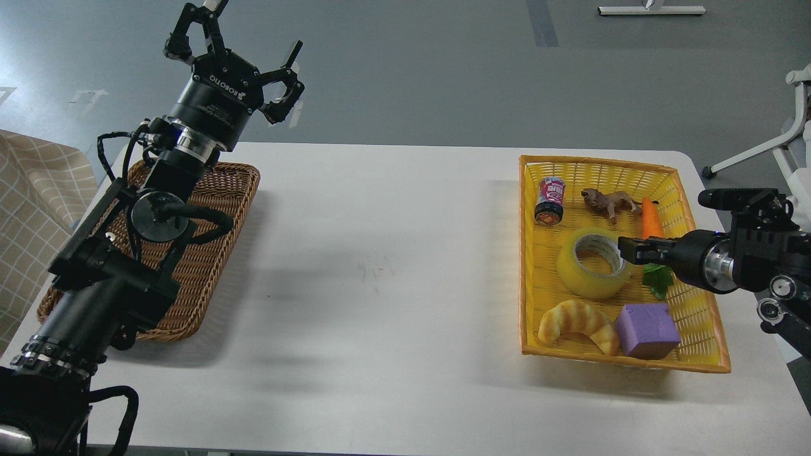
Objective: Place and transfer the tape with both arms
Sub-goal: 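Close the right gripper on the yellow tape roll, then lift the tape roll with the right gripper toward the table center, then set the tape roll on the table and open the right gripper, then withdraw the right arm up and away from the tape, then reach the left gripper over to the tape roll on the table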
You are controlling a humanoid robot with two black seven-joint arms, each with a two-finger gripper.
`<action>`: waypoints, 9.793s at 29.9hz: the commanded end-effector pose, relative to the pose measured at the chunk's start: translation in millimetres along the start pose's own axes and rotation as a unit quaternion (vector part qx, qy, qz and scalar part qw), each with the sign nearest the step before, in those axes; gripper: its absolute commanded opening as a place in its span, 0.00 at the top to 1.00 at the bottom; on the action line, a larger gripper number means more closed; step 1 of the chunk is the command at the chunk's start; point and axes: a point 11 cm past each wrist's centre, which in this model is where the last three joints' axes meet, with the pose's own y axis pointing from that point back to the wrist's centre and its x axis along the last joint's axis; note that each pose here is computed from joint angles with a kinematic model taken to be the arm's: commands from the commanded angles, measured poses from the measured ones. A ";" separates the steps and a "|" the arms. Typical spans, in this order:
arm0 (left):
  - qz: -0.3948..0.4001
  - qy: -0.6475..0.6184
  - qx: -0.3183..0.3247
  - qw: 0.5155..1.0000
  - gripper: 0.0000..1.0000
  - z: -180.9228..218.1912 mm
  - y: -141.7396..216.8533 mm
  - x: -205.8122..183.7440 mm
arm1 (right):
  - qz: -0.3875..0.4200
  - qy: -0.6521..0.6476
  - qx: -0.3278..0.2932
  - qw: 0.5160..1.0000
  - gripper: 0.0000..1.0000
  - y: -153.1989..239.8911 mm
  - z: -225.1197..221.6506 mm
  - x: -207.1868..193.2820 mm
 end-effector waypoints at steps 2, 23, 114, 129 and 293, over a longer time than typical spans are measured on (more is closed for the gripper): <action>0.002 -0.001 0.001 1.000 0.02 0.1 1.3 1.2 | -0.003 -0.008 -0.001 1.000 0.45 -6.4 -0.8 -2.1; 0.006 -0.001 0.002 1.000 0.02 0.0 4.3 3.7 | -0.027 -0.016 -0.006 1.000 0.63 -25.9 -6.2 -16.0; -0.003 0.006 -0.002 1.000 0.02 -3.1 -1.7 -2.6 | -0.045 0.167 0.141 0.975 1.00 -87.3 -259.9 23.3; -0.003 0.005 -0.001 1.000 0.02 -2.7 -1.7 -2.8 | -0.049 0.162 0.130 0.977 1.00 -91.1 -252.3 22.4; -0.292 -0.786 0.414 0.354 0.02 -151.2 27.1 -43.0 | 0.183 -0.797 0.497 0.291 0.00 30.4 -0.4 55.0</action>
